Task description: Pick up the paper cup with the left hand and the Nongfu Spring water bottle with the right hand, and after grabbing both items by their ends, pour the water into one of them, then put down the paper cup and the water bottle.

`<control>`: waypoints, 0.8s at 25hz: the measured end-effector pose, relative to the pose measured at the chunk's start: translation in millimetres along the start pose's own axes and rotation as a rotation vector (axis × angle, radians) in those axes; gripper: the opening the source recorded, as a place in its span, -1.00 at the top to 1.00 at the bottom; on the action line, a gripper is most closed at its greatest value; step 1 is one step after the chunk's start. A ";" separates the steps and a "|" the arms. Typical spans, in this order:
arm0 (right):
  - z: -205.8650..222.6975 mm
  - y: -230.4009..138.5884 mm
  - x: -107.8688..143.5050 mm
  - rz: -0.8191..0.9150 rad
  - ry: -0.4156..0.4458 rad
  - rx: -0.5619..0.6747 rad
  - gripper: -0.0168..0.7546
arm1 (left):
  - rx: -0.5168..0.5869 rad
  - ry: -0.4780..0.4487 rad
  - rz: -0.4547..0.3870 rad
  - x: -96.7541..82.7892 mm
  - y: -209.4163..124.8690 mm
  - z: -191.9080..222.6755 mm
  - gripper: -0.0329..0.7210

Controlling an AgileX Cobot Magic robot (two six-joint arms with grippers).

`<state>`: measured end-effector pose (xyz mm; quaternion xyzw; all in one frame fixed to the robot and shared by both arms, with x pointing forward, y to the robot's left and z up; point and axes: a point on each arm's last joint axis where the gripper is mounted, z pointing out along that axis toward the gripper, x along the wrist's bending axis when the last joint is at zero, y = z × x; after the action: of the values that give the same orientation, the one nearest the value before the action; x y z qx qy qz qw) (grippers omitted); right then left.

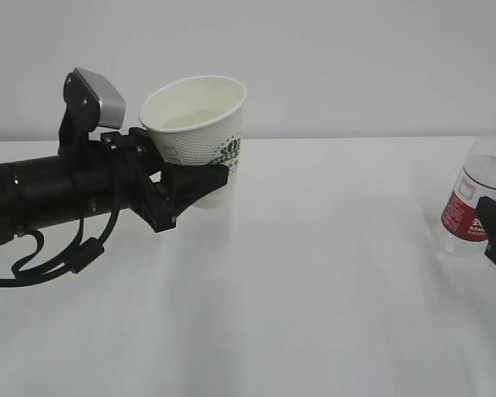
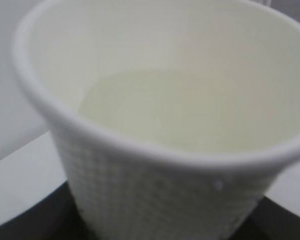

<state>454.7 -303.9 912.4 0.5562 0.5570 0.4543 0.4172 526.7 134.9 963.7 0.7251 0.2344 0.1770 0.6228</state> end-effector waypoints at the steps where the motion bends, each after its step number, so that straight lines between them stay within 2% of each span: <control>1: 0.0 0.0 0.0 0.002 0.000 0.000 -0.57 | -0.001 0.010 -0.002 2.7 -0.1 -1.3 -0.30; 8: 0.0 0.0 0.0 0.002 0.000 0.000 -0.57 | -0.017 0.096 -0.003 21.3 0.4 -9.8 -0.30; 20: 0.0 0.0 0.0 0.016 0.000 0.000 -0.57 | -0.051 0.228 0.013 42.3 2.6 -19.7 -0.30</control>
<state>454.7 -303.9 912.4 0.5606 0.5525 0.4576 0.4135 551.2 174.4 968.0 0.6856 0.2944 0.2681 0.6094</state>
